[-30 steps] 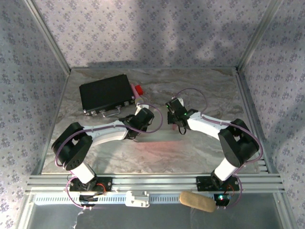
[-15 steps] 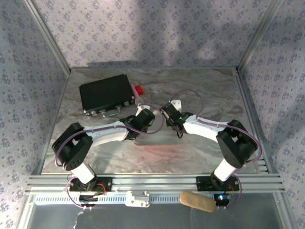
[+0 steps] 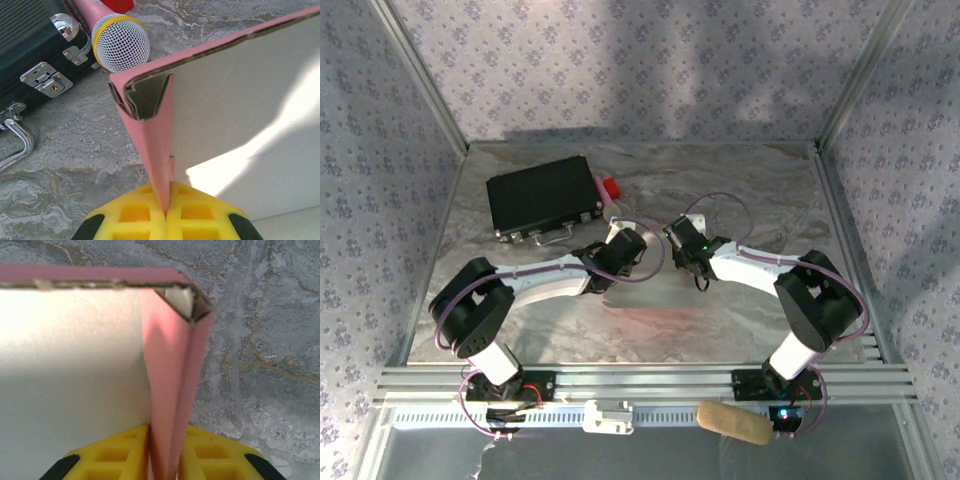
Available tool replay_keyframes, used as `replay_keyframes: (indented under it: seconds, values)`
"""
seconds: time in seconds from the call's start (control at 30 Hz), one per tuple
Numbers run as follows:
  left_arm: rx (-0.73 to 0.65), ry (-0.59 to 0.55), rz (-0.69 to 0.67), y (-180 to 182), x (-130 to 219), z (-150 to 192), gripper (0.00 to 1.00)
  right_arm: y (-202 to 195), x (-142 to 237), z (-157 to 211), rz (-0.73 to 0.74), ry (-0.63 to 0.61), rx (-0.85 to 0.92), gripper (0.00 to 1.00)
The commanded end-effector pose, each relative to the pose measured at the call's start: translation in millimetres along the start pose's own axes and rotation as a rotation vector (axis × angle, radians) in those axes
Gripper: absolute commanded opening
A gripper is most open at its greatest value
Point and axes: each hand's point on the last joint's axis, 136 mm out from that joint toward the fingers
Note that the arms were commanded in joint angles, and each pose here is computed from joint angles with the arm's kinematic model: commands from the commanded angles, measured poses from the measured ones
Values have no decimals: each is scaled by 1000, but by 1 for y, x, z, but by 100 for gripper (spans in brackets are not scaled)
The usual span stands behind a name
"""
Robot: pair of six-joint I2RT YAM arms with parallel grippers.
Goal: Fold the paper box
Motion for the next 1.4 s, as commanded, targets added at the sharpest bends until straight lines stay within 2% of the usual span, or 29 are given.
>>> replay_keyframes:
  seconds: [0.0, 0.1, 0.27, 0.53, 0.63, 0.7, 0.8, 1.07, 1.17, 1.23, 1.37]
  values:
    - [-17, -17, -19, 3, 7, -8, 0, -13, -2, 15, 34, 61, 6, 18]
    - [-18, -18, -19, 2, 7, -9, 0, -13, 0, 11, 42, 51, 4, 18]
    - [-17, -17, -18, 2, 7, -9, 0, -13, 0, 7, 62, 51, 13, 0]
    - [11, 1, -17, 3, 4, -6, 0, -12, 1, 15, 95, 56, 31, 0]
    - [61, 40, 37, 3, -3, 2, 0, -12, 2, 16, 92, 60, 36, 0]
    - [95, 61, 70, 6, -8, 7, 11, -11, 2, 16, 87, 59, 39, 0]
    - [130, 78, 101, 9, -13, 12, 20, -11, 3, 14, 82, 56, 41, 0]
    - [142, 100, 107, 12, -20, 20, 23, -10, 3, 12, 72, 51, 36, 0]
    - [142, 111, 90, 15, -22, 23, 27, -10, 4, 13, 73, 50, 37, 0]
    - [142, 116, 77, 18, -24, 27, 27, -10, 5, 12, 73, 44, 38, 0]
    - [145, 133, 55, 22, -29, 35, 19, -9, 7, 12, 66, 33, 39, 0]
Point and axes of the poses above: each hand's point on the last joint's axis, 136 mm out from that joint toward the fingers, its own x axis back along the fingers, its own y axis along the line the jaws close on, z = x × y, and after that the axes turned 2 degrees about x, right-handed
